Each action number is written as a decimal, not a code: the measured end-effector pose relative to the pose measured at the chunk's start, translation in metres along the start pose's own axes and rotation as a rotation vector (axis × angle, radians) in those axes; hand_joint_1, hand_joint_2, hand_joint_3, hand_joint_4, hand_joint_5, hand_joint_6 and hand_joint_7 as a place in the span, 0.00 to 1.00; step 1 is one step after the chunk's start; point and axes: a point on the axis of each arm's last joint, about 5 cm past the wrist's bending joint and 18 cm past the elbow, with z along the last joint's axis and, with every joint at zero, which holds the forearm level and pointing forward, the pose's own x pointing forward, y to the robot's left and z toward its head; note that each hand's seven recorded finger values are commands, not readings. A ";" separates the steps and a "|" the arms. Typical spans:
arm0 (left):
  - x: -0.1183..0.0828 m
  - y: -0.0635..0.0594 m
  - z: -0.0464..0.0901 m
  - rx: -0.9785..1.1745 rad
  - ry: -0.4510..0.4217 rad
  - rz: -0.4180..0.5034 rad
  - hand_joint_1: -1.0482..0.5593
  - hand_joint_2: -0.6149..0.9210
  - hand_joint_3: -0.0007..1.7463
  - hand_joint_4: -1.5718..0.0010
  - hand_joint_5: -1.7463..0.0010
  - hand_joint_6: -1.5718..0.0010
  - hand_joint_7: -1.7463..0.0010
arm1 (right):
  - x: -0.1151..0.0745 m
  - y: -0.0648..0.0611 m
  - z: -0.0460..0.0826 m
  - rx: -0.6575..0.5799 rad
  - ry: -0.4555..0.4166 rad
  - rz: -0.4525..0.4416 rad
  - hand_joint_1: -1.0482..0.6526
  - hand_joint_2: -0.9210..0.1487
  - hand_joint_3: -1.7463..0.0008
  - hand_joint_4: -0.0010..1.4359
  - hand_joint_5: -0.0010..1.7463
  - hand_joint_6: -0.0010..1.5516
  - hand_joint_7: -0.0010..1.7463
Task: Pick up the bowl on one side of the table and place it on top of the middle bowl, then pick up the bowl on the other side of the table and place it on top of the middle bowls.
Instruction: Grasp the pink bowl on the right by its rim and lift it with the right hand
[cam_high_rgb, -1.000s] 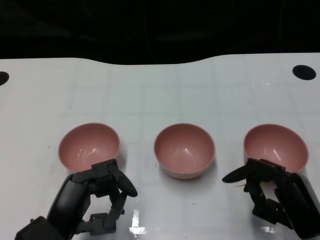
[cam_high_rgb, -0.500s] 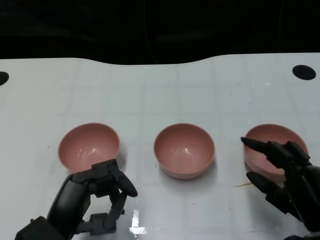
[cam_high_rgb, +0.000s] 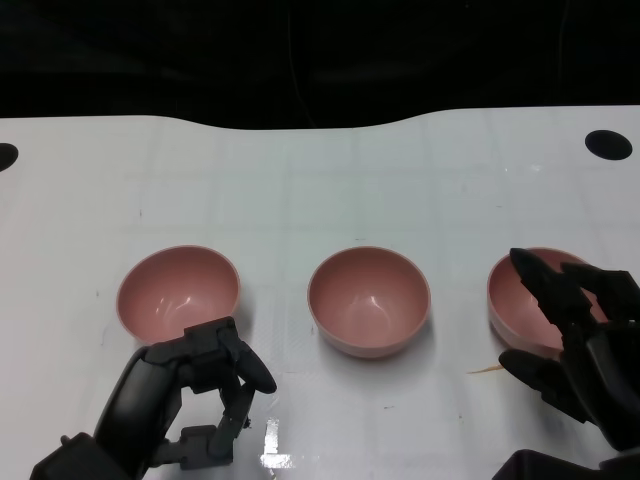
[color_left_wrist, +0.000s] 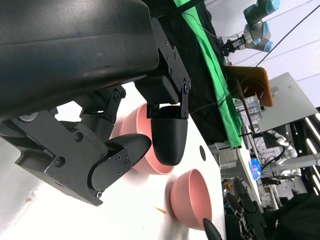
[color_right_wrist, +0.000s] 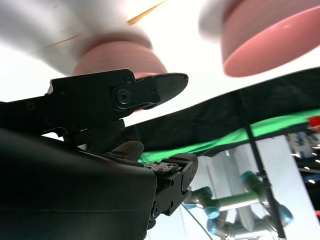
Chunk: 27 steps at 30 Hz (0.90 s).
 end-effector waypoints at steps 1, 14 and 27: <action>0.000 0.000 0.000 0.000 -0.001 0.000 0.56 0.69 0.69 0.51 0.03 0.51 0.28 | 0.000 0.000 0.000 -0.022 0.006 0.012 0.19 0.08 1.00 0.00 0.34 0.12 0.09; -0.002 -0.001 0.000 0.001 0.001 -0.001 0.56 0.69 0.69 0.52 0.03 0.51 0.28 | 0.008 0.006 -0.007 -0.192 0.074 0.140 0.22 0.08 1.00 0.04 0.38 0.20 0.07; -0.001 -0.001 0.001 0.011 0.001 -0.007 0.55 0.69 0.69 0.51 0.04 0.51 0.28 | 0.017 0.009 -0.011 -0.211 0.096 0.227 0.38 0.04 1.00 0.48 0.15 0.46 0.02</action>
